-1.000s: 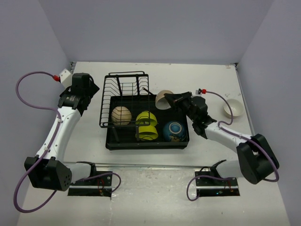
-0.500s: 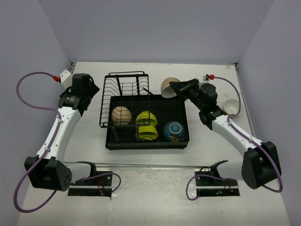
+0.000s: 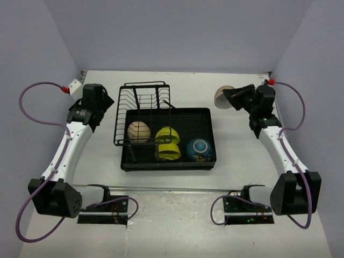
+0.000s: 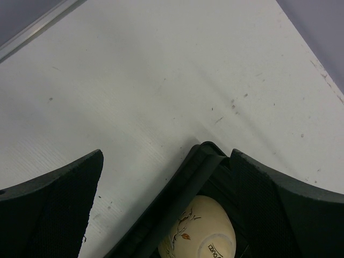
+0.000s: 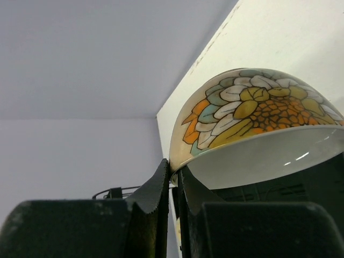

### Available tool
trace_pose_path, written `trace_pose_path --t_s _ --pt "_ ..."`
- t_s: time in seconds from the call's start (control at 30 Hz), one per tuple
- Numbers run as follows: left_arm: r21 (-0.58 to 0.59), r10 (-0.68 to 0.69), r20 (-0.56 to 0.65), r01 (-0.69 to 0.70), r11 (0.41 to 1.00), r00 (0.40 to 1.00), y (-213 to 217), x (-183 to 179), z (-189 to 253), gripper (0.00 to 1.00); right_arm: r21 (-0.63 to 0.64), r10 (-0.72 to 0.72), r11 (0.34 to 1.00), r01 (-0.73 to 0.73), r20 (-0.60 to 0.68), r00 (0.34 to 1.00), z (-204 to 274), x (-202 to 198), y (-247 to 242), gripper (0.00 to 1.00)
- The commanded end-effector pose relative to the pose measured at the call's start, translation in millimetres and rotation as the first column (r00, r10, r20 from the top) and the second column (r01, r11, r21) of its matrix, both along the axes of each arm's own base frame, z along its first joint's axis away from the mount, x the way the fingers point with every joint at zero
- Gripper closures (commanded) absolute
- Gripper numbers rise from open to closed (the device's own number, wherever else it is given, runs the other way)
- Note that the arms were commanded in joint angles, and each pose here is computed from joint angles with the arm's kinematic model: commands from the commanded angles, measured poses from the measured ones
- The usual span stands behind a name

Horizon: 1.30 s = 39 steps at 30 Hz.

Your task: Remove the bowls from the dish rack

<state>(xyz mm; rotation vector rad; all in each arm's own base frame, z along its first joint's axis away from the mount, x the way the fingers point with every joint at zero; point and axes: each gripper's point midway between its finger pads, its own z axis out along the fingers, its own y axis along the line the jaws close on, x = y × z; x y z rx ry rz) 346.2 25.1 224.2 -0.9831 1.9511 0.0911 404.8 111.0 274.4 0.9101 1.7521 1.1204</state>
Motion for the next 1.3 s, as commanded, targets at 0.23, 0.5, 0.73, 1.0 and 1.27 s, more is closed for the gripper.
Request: trace_pose_path --t_s 0.23,0.5,0.73,1.0,1.27 --pt "-0.004 0.002 0.07 -0.002 1.0 0.998 1.0 15.7 19.6 0.0 -0.165 -0.038 0.986 0.034 -0.021 0.999 8.0 -12.0 -45.8 1.0" --pt "-0.016 -0.006 0.067 0.007 1.0 0.998 -2.3 18.8 16.3 0.0 -0.218 -0.061 0.975 0.036 -0.11 0.992 -16.7 -25.8 -59.6 1.0" --pt "-0.03 -0.016 0.06 0.018 0.999 0.998 -5.3 21.5 8.6 0.0 -0.254 -0.074 0.966 0.046 -0.102 0.992 -10.4 -36.7 -66.4 1.0" --pt "0.01 -0.023 0.041 0.022 1.0 0.999 -0.9 21.7 7.6 0.0 -0.316 -0.14 0.944 0.094 -0.128 0.982 0.6 -50.9 -91.6 1.0" --pt "0.024 -0.028 0.01 0.028 0.999 1.0 0.2 19.3 0.9 0.0 -0.389 -0.238 0.908 0.156 -0.171 0.956 -2.0 -64.0 -126.0 1.0"
